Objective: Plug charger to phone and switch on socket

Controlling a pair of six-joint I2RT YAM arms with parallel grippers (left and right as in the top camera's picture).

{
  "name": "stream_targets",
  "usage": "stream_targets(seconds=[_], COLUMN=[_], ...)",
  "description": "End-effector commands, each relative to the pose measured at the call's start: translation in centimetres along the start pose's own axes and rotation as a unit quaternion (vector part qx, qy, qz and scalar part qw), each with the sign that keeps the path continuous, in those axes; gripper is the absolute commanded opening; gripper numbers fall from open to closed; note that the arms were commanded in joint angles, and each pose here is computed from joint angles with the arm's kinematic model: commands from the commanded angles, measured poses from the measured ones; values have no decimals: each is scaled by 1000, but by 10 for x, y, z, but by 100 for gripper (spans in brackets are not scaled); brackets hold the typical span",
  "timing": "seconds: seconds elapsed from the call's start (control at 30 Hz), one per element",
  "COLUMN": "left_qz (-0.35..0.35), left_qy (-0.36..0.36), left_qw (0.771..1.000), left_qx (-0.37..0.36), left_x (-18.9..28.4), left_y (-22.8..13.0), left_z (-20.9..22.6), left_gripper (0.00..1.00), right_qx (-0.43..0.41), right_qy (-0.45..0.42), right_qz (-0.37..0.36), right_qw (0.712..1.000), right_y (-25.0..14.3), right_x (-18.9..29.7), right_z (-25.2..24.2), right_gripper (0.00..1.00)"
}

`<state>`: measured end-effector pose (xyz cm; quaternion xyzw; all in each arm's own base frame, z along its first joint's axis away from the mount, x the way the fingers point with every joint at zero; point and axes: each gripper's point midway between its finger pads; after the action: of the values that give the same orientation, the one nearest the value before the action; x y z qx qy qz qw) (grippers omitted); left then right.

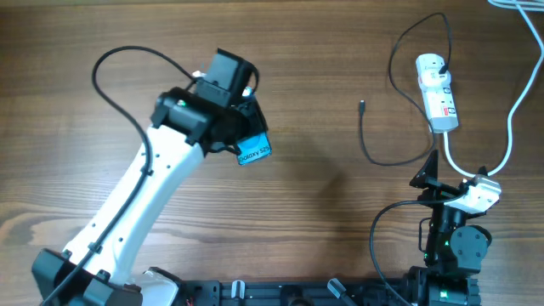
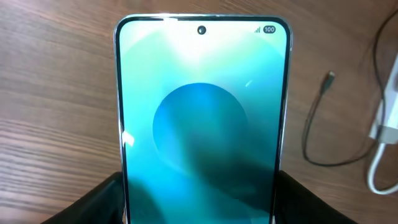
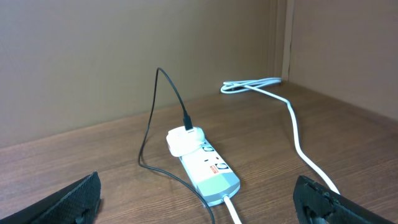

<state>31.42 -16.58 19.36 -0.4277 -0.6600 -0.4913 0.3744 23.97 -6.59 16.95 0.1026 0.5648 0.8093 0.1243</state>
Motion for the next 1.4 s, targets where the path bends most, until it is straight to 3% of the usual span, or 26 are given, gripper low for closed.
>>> stream_targets(seconds=[0.0, 0.37, 0.6, 0.83, 1.0, 1.37], left_qz=[-22, 76, 112, 104, 72, 47], left_qy=[20, 18, 3, -2, 36, 19], left_qw=[999, 996, 993, 993, 995, 997], left_qx=[-35, -53, -48, -49, -53, -53], left_x=[-14, -71, -84, -86, -87, -90], left_y=[10, -23, -35, -31, -19, -8], left_z=[-14, -30, -37, -39, -27, -36], left_gripper=[32, 32, 33, 33, 33, 33], right_qx=[7, 7, 7, 7, 7, 7], right_qy=[7, 7, 7, 7, 7, 7], right_qz=[1, 0, 1, 0, 0, 0], right_qw=[1000, 1000, 1000, 1000, 1000, 1000], right_y=[0, 0, 0, 0, 0, 0], right_x=[0, 0, 0, 0, 0, 0], right_z=[2, 2, 2, 2, 2, 2], right_gripper=[100, 100, 100, 100, 100, 100])
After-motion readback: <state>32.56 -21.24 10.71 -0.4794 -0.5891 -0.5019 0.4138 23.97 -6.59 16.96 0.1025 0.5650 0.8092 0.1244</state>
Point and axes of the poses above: each gripper's point midway between its finger pads, its own x axis back along the fingers, its own z axis along the line the jaws close on, y = z × x, and after that the axes turned 13 degrees about -x, right-handed
